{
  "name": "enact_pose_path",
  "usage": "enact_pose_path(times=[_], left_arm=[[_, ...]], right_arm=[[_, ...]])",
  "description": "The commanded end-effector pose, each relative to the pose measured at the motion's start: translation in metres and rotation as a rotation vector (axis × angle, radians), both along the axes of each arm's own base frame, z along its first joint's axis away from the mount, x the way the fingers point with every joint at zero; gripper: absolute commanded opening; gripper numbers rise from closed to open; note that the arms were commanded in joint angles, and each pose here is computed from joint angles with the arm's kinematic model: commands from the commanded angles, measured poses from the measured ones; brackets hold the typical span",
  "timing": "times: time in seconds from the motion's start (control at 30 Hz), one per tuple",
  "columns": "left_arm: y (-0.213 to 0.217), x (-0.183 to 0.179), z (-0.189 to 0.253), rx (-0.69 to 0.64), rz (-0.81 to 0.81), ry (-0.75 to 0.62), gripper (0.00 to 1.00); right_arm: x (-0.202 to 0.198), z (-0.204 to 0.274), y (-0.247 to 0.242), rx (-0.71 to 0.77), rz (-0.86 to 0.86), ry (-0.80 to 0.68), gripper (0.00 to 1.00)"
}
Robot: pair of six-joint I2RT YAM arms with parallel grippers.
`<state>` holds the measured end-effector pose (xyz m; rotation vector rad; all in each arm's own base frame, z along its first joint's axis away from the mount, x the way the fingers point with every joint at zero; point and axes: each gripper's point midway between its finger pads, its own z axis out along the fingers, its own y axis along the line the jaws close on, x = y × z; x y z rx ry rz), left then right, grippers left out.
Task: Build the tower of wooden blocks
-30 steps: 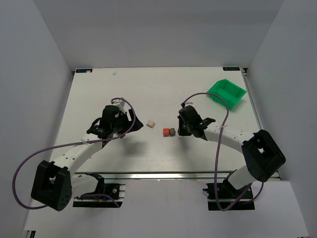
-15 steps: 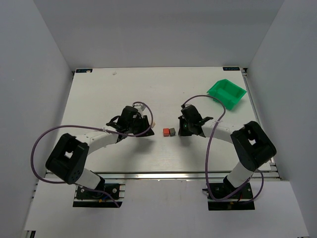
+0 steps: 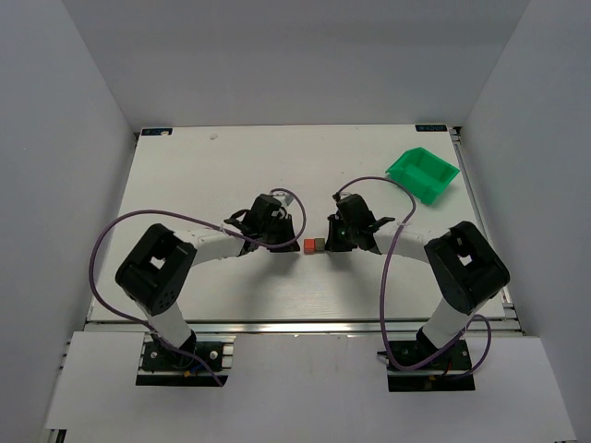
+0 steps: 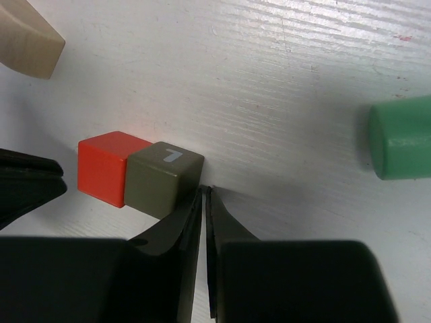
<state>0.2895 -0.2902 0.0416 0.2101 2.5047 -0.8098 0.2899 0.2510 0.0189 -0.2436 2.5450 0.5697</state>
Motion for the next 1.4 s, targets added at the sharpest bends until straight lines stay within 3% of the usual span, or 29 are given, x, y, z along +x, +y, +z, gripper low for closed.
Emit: enact_pose_path(times=[0.0, 0.43, 0.53, 0.57, 0.6, 0.63, 0.73, 0.77, 0.8, 0.93, 1.0, 1.37], left_arm=[[-0.008, 0.013, 0.013, -0.005, 0.003, -0.046, 0.20], [0.004, 0.024, 0.018, 0.081, 0.060, -0.077, 0.18], [0.019, 0.021, 0.040, 0.098, 0.104, -0.115, 0.25], [0.033, 0.022, 0.042, 0.143, 0.155, -0.128, 0.29], [0.040, 0.021, 0.047, 0.147, 0.199, -0.127, 0.45], [0.050, 0.018, 0.059, 0.144, 0.240, -0.146, 0.51], [0.091, 0.011, 0.068, 0.200, 0.425, -0.114, 0.80], [0.118, 0.006, 0.064, 0.301, 0.515, -0.108, 0.88], [0.127, 0.002, 0.065, 0.313, 0.588, -0.087, 0.92], [0.168, -0.013, 0.065, 0.417, 0.774, -0.027, 0.98], [0.174, -0.014, 0.062, 0.394, 0.841, 0.003, 0.98], [0.219, 0.006, 0.055, 0.407, 1.123, 0.001, 0.91]], right_arm=[[0.002, -0.003, 0.002, -0.002, 0.009, 0.012, 0.12], [0.007, 0.001, -0.017, -0.082, -0.044, -0.019, 0.13], [0.013, 0.014, -0.031, -0.127, -0.093, -0.065, 0.17], [0.014, 0.023, -0.040, -0.152, -0.115, -0.090, 0.21], [0.015, 0.029, -0.043, -0.159, -0.124, -0.106, 0.25], [0.015, 0.034, -0.046, -0.167, -0.132, -0.121, 0.29], [0.016, 0.055, -0.058, -0.191, -0.160, -0.174, 0.59], [0.017, 0.066, -0.062, -0.188, -0.171, -0.200, 0.85], [0.014, 0.068, -0.063, -0.195, -0.155, -0.208, 0.89], [0.011, 0.077, -0.065, -0.192, -0.135, -0.227, 0.89], [0.010, 0.077, -0.065, -0.192, -0.133, -0.222, 0.89], [-0.002, 0.062, -0.074, -0.220, -0.138, -0.179, 0.89]])
